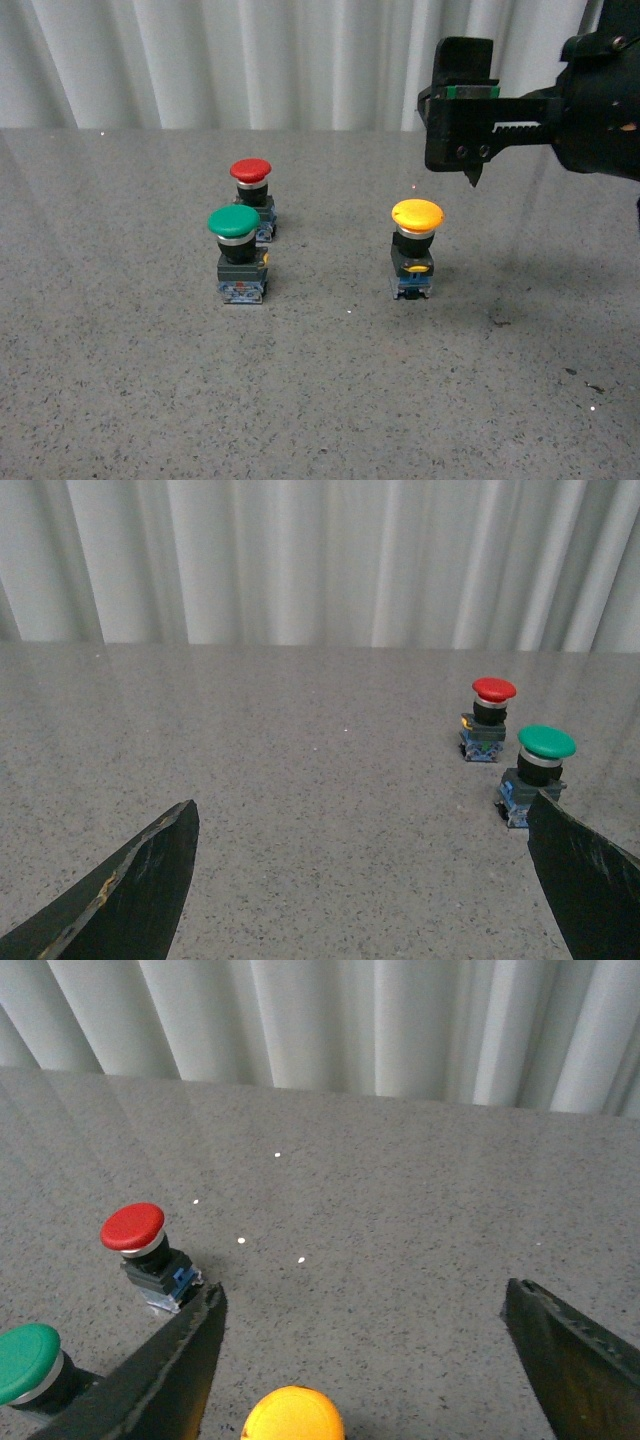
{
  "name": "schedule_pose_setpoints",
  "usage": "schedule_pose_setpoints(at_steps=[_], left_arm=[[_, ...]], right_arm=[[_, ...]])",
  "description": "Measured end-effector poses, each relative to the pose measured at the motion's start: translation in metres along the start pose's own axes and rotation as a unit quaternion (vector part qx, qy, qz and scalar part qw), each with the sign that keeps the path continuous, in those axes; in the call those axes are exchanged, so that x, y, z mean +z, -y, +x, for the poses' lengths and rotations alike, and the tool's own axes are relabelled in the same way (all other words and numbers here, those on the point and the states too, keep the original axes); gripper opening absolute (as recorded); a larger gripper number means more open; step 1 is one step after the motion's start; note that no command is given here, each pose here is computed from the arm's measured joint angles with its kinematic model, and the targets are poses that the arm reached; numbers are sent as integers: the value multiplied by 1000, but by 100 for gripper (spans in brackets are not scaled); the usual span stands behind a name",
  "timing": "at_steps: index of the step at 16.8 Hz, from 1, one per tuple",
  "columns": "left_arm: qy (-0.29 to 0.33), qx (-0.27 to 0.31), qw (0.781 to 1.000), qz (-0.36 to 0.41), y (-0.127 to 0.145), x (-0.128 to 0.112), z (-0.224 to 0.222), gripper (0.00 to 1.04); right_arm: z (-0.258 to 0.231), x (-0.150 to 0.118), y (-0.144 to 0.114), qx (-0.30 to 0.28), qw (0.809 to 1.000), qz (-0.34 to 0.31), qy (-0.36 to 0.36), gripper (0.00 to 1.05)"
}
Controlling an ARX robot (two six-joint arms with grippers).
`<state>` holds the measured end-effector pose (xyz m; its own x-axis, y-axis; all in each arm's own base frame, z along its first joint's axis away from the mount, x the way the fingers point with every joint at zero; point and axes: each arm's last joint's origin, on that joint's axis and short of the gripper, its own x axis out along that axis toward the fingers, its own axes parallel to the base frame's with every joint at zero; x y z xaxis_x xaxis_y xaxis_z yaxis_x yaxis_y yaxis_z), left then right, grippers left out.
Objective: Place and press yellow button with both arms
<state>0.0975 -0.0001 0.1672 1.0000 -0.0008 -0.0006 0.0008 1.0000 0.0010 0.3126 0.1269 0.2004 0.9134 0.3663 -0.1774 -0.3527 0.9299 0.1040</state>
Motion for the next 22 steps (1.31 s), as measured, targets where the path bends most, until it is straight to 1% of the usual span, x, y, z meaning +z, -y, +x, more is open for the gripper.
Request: schedule_pose_setpoints(at_steps=[4, 8, 9, 14, 17, 22], left_arm=[[0, 0, 1000, 0, 0, 0, 0, 98], [0, 0, 1000, 0, 0, 0, 0, 98], [0, 0, 1000, 0, 0, 0, 0, 98], [0, 0, 1000, 0, 0, 0, 0, 98], [0, 0, 1000, 0, 0, 0, 0, 98], [0, 0, 1000, 0, 0, 0, 0, 98]], right_arm=[[6, -6, -17, 17, 1000, -7, -21, 46], [7, -12, -19, 17, 999, -19, -48, 4], [8, -15, -19, 17, 998, -22, -52, 2], [12, -36, -19, 16, 996, -24, -88, 2], [12, -38, -25, 24, 996, -27, -86, 2], [19, -42, -25, 23, 995, -25, -92, 2]])
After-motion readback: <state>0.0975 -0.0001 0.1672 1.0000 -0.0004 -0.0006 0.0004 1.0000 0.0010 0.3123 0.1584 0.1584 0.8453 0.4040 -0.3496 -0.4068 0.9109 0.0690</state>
